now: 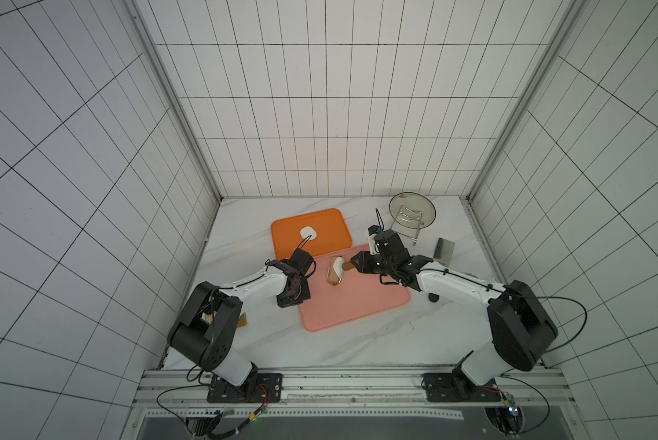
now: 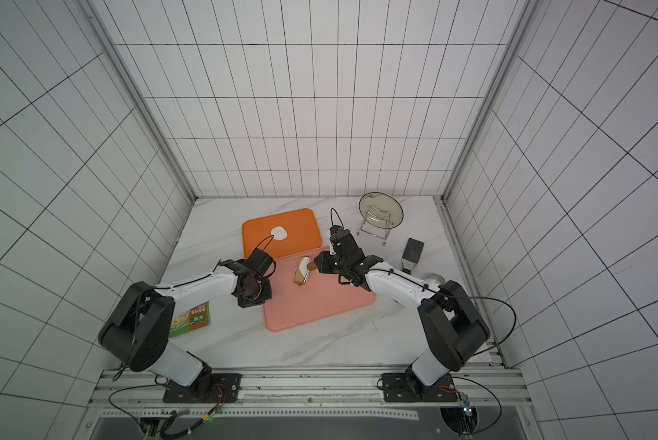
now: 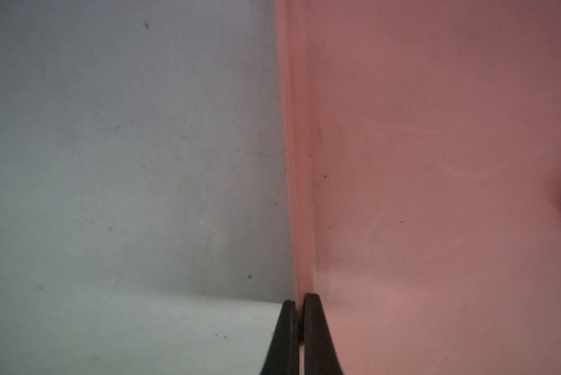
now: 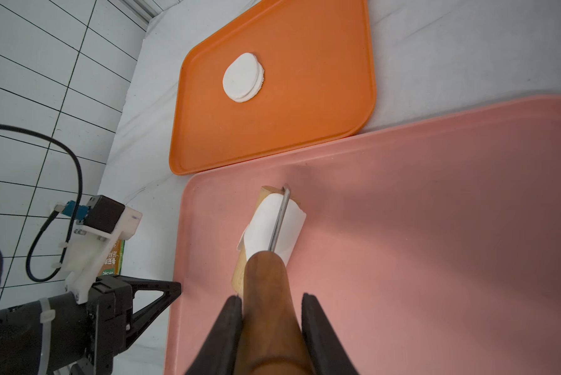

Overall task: Roll out the dumpling wrappers from the dough
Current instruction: Flatten out the dough on the work surface.

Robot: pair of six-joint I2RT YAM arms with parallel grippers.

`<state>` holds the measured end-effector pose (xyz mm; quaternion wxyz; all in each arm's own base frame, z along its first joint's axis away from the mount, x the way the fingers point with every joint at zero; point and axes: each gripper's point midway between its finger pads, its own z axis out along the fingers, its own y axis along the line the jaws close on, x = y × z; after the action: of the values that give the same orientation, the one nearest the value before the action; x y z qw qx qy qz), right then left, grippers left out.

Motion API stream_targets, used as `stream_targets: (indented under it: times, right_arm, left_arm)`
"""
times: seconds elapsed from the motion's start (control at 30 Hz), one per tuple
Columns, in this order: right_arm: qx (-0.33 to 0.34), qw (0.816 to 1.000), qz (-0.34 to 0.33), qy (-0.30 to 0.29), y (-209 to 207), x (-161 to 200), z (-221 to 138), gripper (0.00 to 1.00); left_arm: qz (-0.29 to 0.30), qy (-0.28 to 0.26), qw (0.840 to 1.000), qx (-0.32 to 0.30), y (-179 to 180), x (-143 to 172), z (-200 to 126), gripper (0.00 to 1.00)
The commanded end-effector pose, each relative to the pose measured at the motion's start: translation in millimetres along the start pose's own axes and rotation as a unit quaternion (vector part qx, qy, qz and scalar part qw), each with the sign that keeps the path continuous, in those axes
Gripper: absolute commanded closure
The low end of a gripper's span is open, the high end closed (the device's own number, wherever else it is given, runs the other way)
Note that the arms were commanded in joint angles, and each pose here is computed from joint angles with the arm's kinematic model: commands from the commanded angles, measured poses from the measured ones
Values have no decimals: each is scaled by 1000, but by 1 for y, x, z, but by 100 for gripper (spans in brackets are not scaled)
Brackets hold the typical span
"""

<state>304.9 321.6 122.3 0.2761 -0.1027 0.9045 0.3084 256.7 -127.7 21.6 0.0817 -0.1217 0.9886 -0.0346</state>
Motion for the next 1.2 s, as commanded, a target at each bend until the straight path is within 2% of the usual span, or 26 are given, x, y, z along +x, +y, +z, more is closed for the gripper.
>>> stream_targets:
  times: [0.0,0.43,0.8,0.93,1.17]
  right_arm:
    - [138,972,12,191,-82,120,8,100]
    - [137,971,7,194,-79,118,29,100]
    - [129,969,-7,210,-68,131,51,100]
    - [143,968,1,208,-79,133,36,100]
    - [201,958,46,202,-127,142,-22,100]
  left_arm:
    - [3,-1,1000,-14,5,-2,13,100]
    - [-2,-6,1000,-17,9,0,11,100]
    - [-8,-10,1000,-22,14,3,10,100]
    - [-11,-13,1000,-22,14,1,9,100]
    - [-20,-16,999,-23,18,-6,6,100]
